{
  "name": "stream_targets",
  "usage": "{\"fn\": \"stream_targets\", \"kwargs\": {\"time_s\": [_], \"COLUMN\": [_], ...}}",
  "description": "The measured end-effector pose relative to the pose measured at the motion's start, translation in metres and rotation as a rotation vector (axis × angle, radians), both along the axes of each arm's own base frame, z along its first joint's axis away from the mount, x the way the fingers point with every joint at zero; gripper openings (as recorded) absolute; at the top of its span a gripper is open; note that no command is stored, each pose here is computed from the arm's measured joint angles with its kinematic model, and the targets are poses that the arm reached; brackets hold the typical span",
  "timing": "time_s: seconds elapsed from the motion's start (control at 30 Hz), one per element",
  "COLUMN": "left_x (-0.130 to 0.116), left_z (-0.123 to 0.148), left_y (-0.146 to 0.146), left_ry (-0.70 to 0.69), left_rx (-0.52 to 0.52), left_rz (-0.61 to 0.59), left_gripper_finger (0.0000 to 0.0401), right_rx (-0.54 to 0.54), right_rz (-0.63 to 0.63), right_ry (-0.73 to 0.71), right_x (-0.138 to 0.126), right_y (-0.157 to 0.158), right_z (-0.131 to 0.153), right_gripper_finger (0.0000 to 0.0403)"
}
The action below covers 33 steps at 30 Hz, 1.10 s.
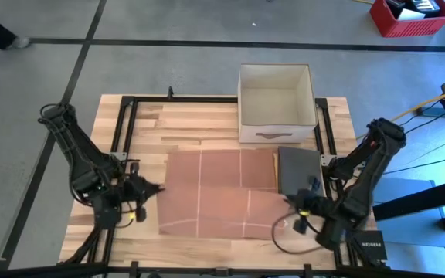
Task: Fold towel
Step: Fold the brown towel
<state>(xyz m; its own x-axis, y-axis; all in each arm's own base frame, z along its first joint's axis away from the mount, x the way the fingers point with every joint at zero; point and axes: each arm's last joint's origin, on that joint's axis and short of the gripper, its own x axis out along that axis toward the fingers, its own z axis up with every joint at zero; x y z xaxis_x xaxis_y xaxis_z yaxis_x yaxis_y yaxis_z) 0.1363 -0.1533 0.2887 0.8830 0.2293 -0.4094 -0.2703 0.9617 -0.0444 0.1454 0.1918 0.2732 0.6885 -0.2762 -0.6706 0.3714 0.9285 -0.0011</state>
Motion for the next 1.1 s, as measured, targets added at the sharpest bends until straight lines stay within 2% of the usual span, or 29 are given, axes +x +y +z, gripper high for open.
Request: {"fn": "stream_targets", "kwargs": {"time_s": [0.17,0.3,0.53,0.7,0.87,0.93,1.1], "left_x": [0.000,0.004,0.012,0.013,0.012,0.013,0.009], "left_z": [-0.011,-0.020,-0.045,-0.059,-0.073,-0.080,-0.094], "left_y": [0.021,0.031,0.054,0.064,0.063,0.059,0.047], "left_ry": [0.084,0.130,0.187,0.213,0.201,0.221,0.374], "left_rx": [0.034,0.082,0.173,0.198,0.179,0.152,0.056], "left_rz": [0.148,0.219,0.335,0.385,0.376,0.329,0.131], "left_gripper_finger": [0.0006,0.0003,0.0007,0.0005,0.0009,0.0009,0.0003], "right_rx": [-0.049,-0.107,-0.244,-0.290,-0.312,-0.314,-0.209], "right_rz": [-0.097,-0.158,-0.176,-0.190,-0.178,-0.147,0.133], "right_ry": [0.103,0.166,0.269,0.321,0.332,0.333,0.363], "right_x": [0.012,0.019,0.036,0.042,0.045,0.045,0.042], "right_y": [-0.024,-0.044,-0.073,-0.087,-0.091,-0.089,-0.064], "right_z": [-0.033,-0.051,-0.056,-0.056,-0.057,-0.061,-0.077], "right_gripper_finger": [0.0016,0.0016,0.0016,0.0016,0.0017,0.0017,0.0017]}}
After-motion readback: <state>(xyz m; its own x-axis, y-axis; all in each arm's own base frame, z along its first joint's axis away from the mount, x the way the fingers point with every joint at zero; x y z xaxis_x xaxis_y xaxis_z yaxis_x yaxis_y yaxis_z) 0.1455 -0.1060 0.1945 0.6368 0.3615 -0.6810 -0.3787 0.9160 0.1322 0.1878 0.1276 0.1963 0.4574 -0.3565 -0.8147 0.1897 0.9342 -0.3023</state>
